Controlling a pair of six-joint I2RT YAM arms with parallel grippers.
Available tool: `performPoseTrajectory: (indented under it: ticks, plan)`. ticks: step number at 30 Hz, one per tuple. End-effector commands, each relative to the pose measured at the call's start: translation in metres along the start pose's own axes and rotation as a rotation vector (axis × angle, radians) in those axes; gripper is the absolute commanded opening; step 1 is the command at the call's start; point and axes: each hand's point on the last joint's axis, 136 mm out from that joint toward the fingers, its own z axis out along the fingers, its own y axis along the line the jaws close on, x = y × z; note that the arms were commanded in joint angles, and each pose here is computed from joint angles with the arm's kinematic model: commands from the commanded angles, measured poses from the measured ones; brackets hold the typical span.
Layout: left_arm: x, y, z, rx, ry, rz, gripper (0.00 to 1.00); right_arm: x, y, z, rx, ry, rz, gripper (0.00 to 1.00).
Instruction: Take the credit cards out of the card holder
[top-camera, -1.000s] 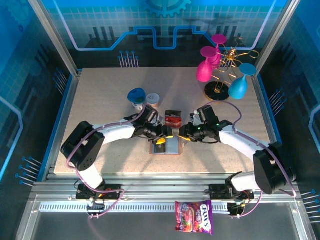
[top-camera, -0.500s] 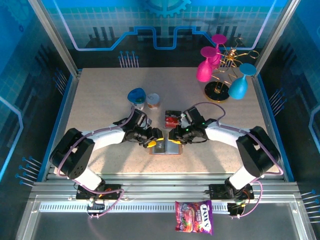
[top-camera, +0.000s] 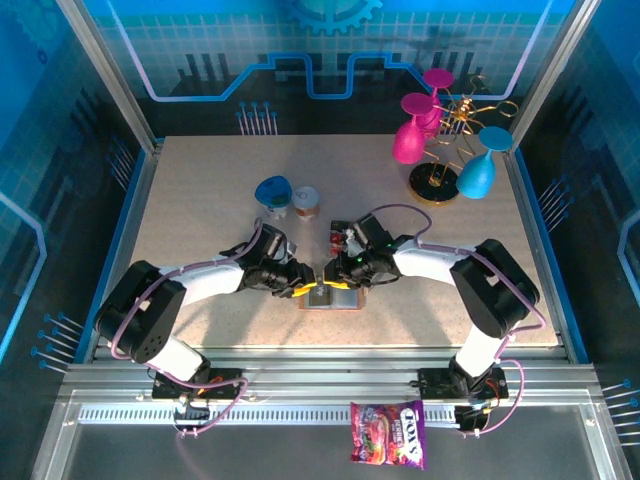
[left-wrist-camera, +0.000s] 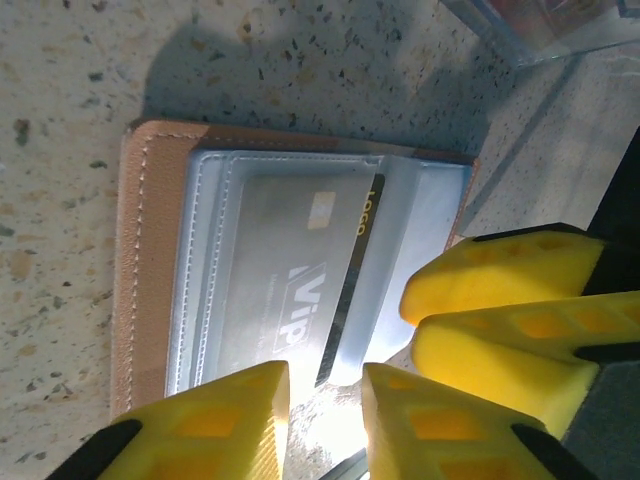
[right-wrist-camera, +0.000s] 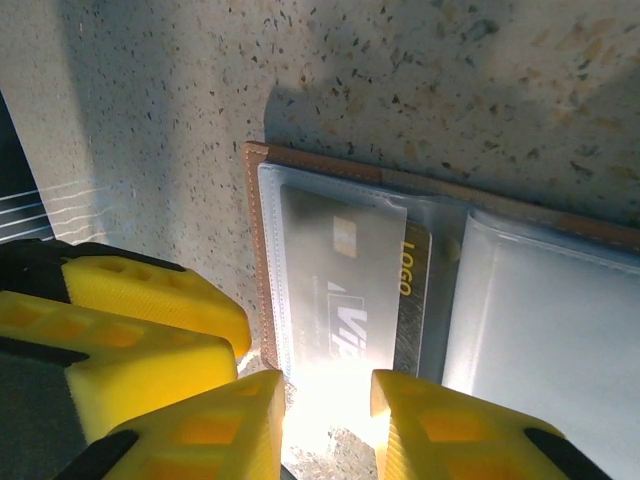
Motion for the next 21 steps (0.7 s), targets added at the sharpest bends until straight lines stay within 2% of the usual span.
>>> performPoseTrajectory:
  ticks: [1,21]
  plan:
    - [0.002,0.005,0.004,0.013,0.019,-0.010,0.22,0.002,0.006,0.007,0.002,0.019,-0.003,0.30]
    - [0.006,0.031,0.010,-0.043,0.034,-0.035,0.20,0.008,-0.006,0.022,0.047,0.061,0.011,0.30]
